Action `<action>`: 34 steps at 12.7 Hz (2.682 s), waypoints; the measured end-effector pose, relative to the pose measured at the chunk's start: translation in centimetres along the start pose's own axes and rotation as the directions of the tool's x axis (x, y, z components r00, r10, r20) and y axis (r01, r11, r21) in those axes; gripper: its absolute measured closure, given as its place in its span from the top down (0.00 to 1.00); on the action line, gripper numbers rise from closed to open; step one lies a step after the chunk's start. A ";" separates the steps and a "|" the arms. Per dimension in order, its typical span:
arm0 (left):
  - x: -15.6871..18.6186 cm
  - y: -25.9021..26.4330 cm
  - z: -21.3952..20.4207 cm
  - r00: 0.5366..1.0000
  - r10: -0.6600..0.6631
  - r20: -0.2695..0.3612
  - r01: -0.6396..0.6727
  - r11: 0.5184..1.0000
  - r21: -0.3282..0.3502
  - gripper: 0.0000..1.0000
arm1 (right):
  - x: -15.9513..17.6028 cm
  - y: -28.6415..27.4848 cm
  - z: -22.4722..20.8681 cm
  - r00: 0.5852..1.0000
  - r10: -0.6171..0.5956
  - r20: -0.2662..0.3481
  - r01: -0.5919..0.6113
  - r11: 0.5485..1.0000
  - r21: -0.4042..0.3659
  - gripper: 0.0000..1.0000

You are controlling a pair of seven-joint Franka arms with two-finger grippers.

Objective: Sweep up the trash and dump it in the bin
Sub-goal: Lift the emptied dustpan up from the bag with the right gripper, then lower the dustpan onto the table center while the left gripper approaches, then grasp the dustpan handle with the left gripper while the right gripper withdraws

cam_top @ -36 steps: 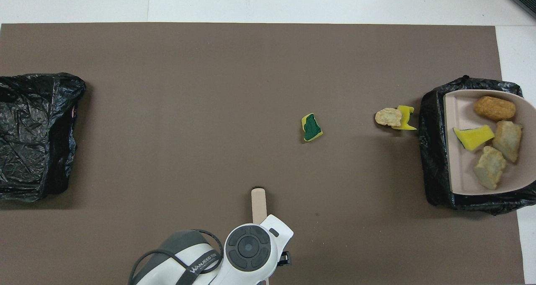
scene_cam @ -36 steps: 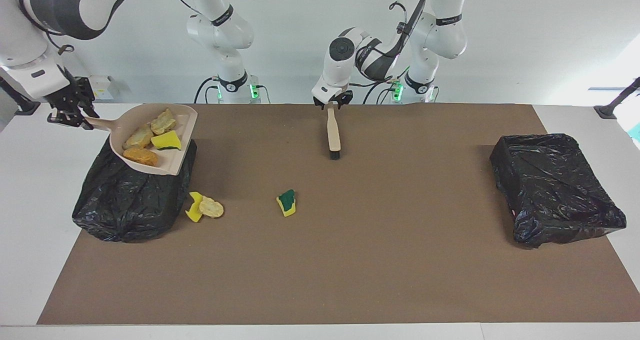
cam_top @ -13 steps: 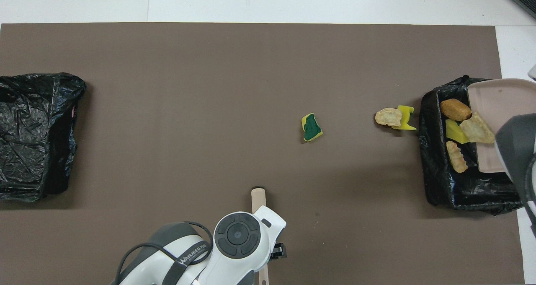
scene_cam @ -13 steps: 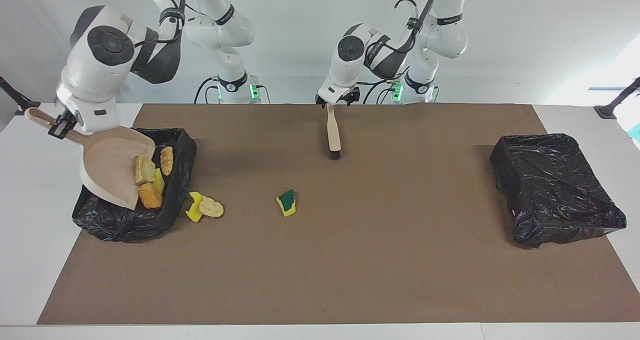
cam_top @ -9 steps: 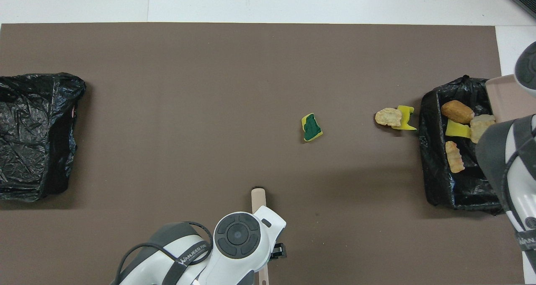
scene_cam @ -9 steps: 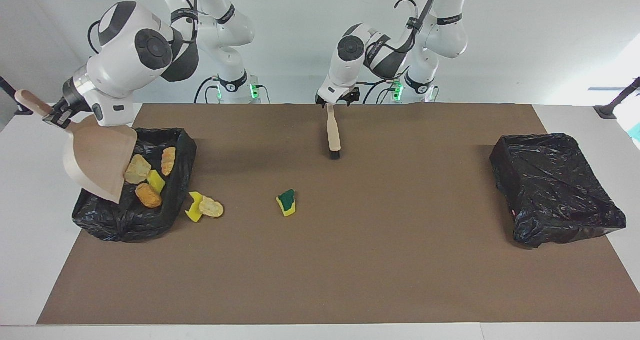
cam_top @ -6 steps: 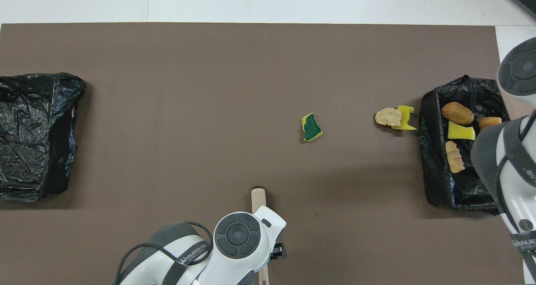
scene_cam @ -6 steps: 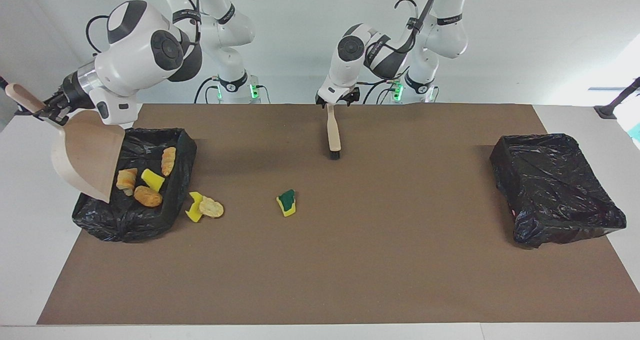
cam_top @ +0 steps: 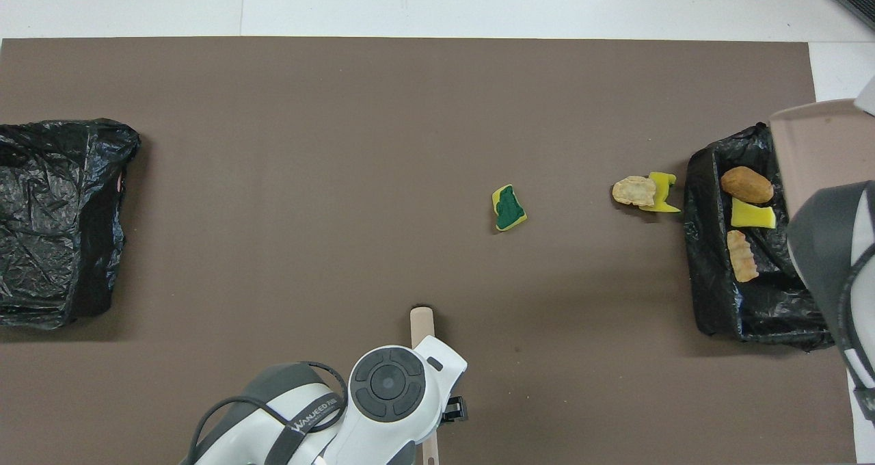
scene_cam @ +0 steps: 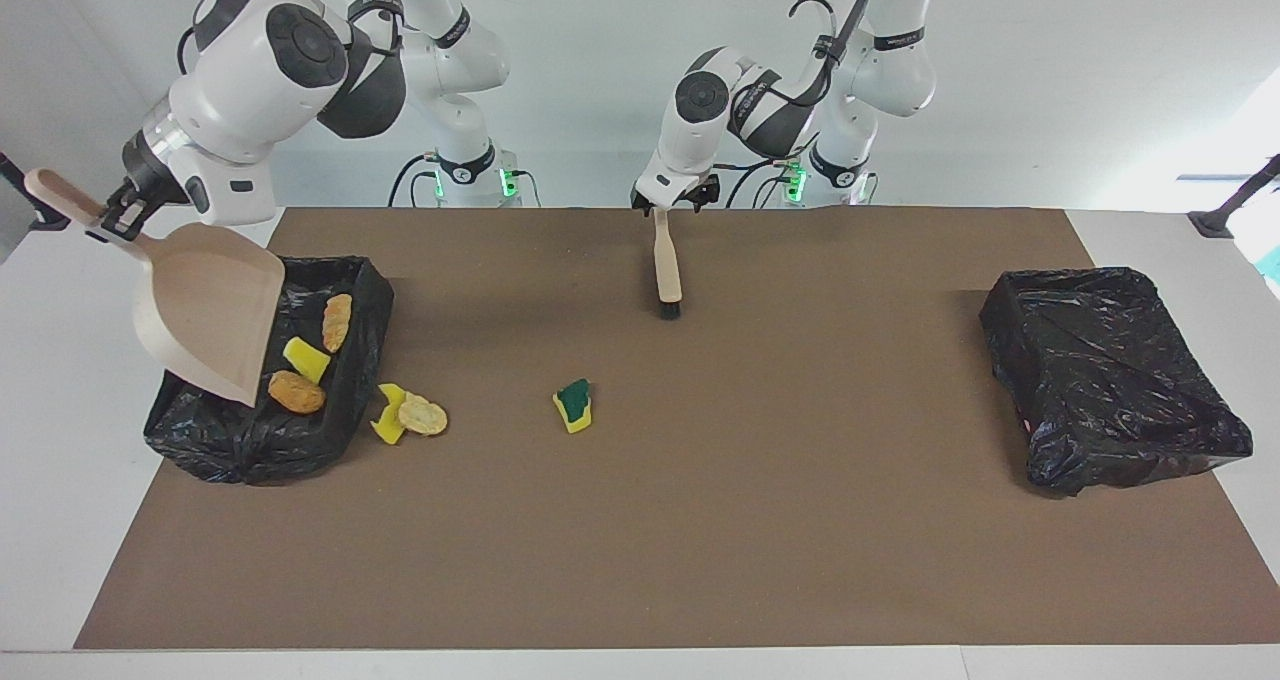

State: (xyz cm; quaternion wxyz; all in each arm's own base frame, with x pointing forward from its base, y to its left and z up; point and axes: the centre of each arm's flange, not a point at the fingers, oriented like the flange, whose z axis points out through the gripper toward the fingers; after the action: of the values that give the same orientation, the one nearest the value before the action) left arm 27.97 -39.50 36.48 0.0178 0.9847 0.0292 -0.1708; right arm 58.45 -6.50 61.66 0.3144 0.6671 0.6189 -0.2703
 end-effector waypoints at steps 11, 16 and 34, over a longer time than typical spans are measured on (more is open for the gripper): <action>2.9 -3.8 -9.6 0.994 -0.021 -0.109 0.018 0.999 -0.030 1.00 | 7.9 -0.9 -4.0 0.395 0.871 -0.292 -0.576 0.483 0.659 0.31; 7.5 -9.1 -17.0 0.967 0.028 -0.255 -0.034 0.999 -0.018 1.00 | 17.7 -1.7 -10.7 0.214 0.968 -0.129 -0.589 0.233 0.773 0.31; 17.9 -22.5 -18.9 0.930 0.171 -0.326 -0.169 0.985 0.034 1.00 | 46.2 -5.8 -18.8 0.091 0.986 0.139 -0.480 -0.079 0.874 0.75</action>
State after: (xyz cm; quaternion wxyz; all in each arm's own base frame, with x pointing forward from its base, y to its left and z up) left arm 49.73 -15.24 47.62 0.0248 0.9982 -0.0540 -0.0028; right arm 56.22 38.14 38.89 -0.1125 0.9921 -0.0445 -0.0331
